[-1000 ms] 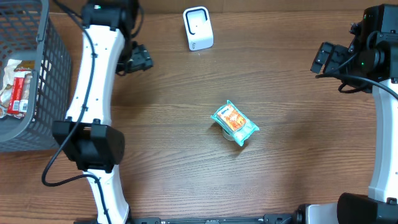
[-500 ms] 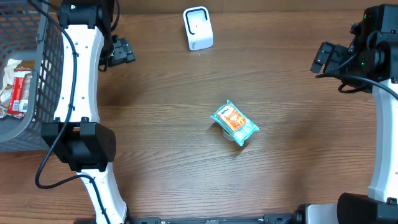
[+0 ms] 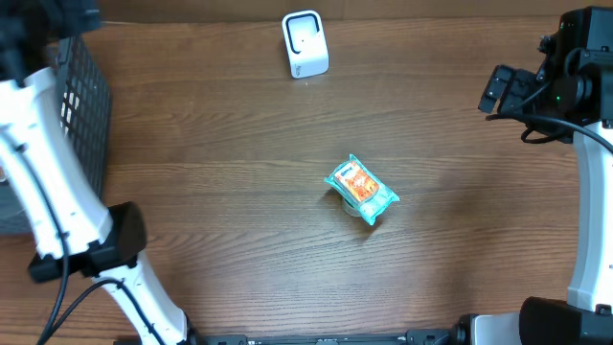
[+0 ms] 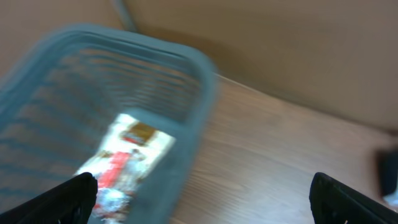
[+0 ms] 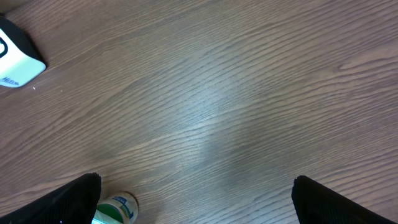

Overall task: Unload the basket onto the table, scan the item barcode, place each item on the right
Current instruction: 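Reach the left gripper into the basket and grasp the red-striped bread bag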

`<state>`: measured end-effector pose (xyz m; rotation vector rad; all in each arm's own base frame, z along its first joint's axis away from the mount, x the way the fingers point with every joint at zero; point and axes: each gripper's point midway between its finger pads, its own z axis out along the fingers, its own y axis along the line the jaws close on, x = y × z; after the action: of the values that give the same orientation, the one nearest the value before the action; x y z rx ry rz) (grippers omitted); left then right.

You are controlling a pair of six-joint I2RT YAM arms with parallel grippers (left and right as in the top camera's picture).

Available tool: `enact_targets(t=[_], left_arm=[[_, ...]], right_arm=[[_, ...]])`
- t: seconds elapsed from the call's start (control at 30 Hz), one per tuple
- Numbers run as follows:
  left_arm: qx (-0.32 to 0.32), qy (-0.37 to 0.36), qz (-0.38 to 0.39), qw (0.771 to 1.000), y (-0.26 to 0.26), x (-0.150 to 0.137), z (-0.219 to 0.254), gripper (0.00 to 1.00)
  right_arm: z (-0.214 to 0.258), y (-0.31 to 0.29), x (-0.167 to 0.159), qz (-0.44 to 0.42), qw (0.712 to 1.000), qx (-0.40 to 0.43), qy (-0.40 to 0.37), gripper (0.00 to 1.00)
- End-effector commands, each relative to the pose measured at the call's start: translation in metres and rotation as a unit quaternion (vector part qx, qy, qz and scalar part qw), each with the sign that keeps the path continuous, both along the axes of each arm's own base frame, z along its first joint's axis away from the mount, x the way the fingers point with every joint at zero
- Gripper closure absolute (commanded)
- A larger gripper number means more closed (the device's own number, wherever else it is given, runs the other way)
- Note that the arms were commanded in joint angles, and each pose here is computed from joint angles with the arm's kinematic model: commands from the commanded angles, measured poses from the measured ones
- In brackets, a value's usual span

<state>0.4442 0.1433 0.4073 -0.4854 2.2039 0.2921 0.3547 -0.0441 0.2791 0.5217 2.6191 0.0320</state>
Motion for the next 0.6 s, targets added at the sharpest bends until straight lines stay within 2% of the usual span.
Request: enact_targets(t=[0.0,0.17,0.3,0.57], left_arm=[[0.004,0.021,0.052,0.998,0.049,-0.029,-0.004,0.0],[-0.045,0.073,0.116,0.99,0.102,-0.052,-0.046,0.0],[-0.099,0.135,0.146,0.975,0.138,-0.064,-0.106,0.0],[-0.114,0.215,0.13,0.961,0.161,-0.06,-0.209,0.0]], right_arm=[[0.007,-0.002,0.002,-0.004,1.0,-0.005,-0.012,0.0],[0.007,-0.002,0.002,-0.004,1.0,-0.005,-0.012,0.0],[0.007,-0.002,0.002,-0.004,1.0,-0.005,-0.012,0.0],[0.007,-0.002,0.002,-0.004,1.0,-0.005,-0.012,0.0]])
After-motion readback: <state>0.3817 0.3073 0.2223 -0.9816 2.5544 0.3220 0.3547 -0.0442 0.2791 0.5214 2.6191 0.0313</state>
